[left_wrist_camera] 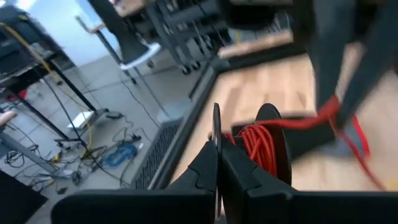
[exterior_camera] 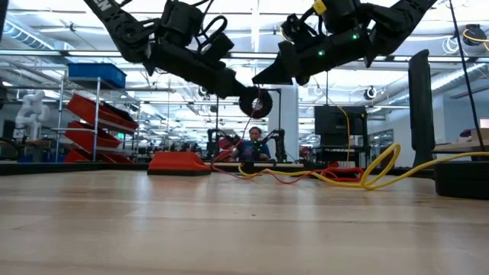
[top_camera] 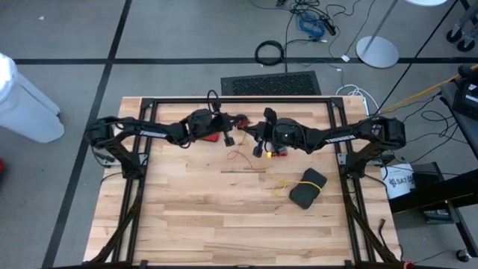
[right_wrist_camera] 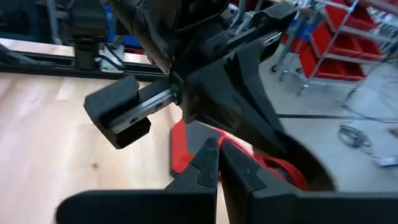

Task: Coil cords
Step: Coil the red wire onto spool

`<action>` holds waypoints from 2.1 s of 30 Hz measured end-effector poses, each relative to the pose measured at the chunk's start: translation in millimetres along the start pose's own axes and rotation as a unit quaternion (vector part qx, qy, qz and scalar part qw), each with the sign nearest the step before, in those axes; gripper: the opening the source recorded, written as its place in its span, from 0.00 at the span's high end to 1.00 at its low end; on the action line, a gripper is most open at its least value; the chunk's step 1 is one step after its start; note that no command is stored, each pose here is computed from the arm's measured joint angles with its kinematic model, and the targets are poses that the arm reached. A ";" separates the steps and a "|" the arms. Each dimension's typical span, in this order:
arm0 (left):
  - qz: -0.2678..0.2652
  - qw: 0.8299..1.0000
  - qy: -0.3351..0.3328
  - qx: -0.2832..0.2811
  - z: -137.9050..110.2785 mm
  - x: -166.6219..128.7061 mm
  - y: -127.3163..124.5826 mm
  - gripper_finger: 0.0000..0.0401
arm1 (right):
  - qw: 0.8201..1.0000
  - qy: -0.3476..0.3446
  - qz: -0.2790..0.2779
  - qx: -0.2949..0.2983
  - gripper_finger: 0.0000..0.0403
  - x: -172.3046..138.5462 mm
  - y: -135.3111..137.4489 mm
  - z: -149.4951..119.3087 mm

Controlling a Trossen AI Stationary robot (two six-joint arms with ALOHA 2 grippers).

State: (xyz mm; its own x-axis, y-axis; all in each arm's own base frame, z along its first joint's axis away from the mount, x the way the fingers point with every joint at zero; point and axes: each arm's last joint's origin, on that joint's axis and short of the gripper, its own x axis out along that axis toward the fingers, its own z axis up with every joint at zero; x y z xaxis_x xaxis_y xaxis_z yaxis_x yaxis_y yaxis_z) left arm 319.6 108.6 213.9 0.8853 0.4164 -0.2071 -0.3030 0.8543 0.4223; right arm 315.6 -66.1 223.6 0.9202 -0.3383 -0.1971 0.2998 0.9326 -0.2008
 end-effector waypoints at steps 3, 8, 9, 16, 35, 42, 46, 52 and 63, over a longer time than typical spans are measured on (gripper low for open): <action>0.010 0.999 -0.023 -0.030 2.5 1.8 0.7 0.98 | 1.000 0.000 -0.020 -0.014 1.00 1.7 3.3 -1.1; 0.038 0.997 -0.044 -0.057 6.7 4.1 -3.9 0.98 | 0.997 -0.018 -0.058 -0.037 1.00 10.3 11.4 -5.4; 0.047 0.996 -0.048 -0.059 7.7 4.5 -5.5 0.98 | 0.996 -0.019 -0.069 -0.044 1.00 12.4 13.4 -7.4; 0.092 0.985 -0.073 -0.123 12.9 4.9 -8.9 0.98 | 0.982 -0.016 -0.160 -0.101 1.00 25.3 28.3 -23.6; -0.054 0.957 -0.096 -0.270 -6.2 4.4 26.1 0.98 | 0.959 0.028 -0.220 -0.178 1.00 21.5 24.5 -57.1; -0.124 0.957 -0.101 -0.244 -16.9 -11.0 32.1 0.98 | 0.981 0.015 -0.143 -0.130 1.00 17.8 17.0 -73.1; -0.147 0.962 -0.083 -0.213 -20.5 -22.3 30.6 0.98 | 0.989 0.022 -0.093 -0.115 1.00 19.5 14.5 -78.6; -0.153 0.967 -0.081 -0.186 -18.3 -37.0 30.7 0.98 | 0.996 0.034 -0.030 -0.079 1.00 21.0 10.5 -85.7; -0.152 0.967 -0.097 -0.177 -10.6 -46.1 33.8 0.98 | 0.997 0.041 0.040 -0.044 1.00 20.8 13.7 -90.1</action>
State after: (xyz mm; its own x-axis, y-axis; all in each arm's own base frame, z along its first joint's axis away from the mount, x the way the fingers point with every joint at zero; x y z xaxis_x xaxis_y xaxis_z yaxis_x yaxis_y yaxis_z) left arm 264.8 121.5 228.4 0.9918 0.0918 -0.0895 -0.0892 0.9955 0.0320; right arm 316.2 -71.7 130.3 0.9155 -0.2764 -0.2924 0.2006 0.9435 -0.2638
